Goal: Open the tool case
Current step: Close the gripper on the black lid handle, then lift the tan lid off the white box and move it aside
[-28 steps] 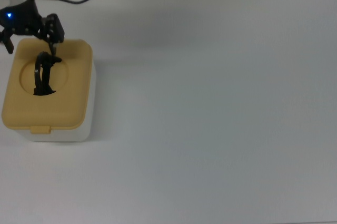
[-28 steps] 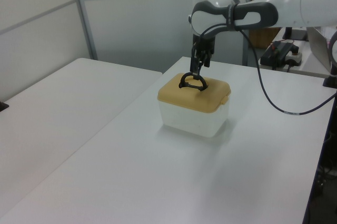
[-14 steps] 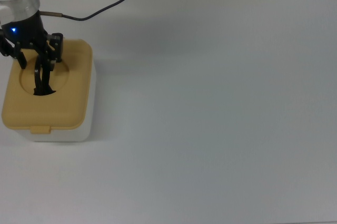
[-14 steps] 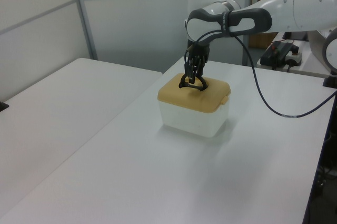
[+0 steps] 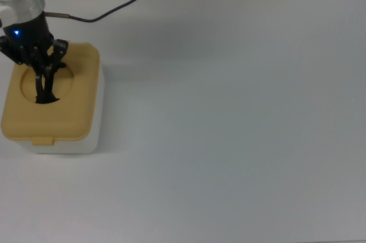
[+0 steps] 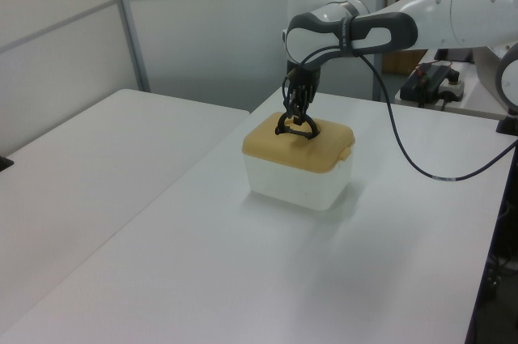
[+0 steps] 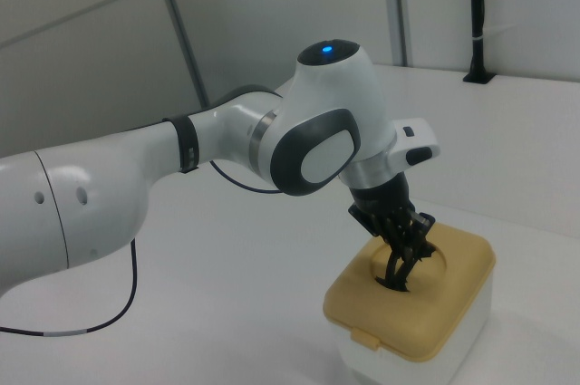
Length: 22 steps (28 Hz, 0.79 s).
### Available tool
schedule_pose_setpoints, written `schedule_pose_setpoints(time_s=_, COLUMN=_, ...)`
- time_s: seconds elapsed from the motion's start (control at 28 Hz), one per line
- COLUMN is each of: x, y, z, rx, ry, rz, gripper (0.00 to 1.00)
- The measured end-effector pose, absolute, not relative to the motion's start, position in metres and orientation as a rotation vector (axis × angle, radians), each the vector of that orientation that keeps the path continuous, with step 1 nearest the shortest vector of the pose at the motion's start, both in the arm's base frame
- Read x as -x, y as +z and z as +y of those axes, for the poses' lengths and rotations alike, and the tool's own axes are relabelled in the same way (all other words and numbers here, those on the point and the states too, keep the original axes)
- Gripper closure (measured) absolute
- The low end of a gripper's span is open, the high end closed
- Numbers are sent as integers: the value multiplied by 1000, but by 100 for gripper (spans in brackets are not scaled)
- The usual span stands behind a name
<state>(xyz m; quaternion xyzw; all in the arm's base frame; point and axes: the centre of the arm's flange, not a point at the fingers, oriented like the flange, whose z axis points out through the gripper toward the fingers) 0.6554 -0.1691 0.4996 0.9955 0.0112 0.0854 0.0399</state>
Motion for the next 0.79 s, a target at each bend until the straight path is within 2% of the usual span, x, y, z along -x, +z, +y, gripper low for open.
schedule_pose_setpoints(time_s=0.43, x=-655, y=505, z=-168, rx=-3049, ry=276, rz=34, gripper=89)
schedule_pose_setpoints(time_s=0.64, x=-656, y=541, z=-142, rx=-3066, ry=355, rz=66, gripper=89)
schedule_pose_setpoints(time_s=0.79, x=-653, y=563, z=-112, rx=-3076, ry=347, rz=110, gripper=89)
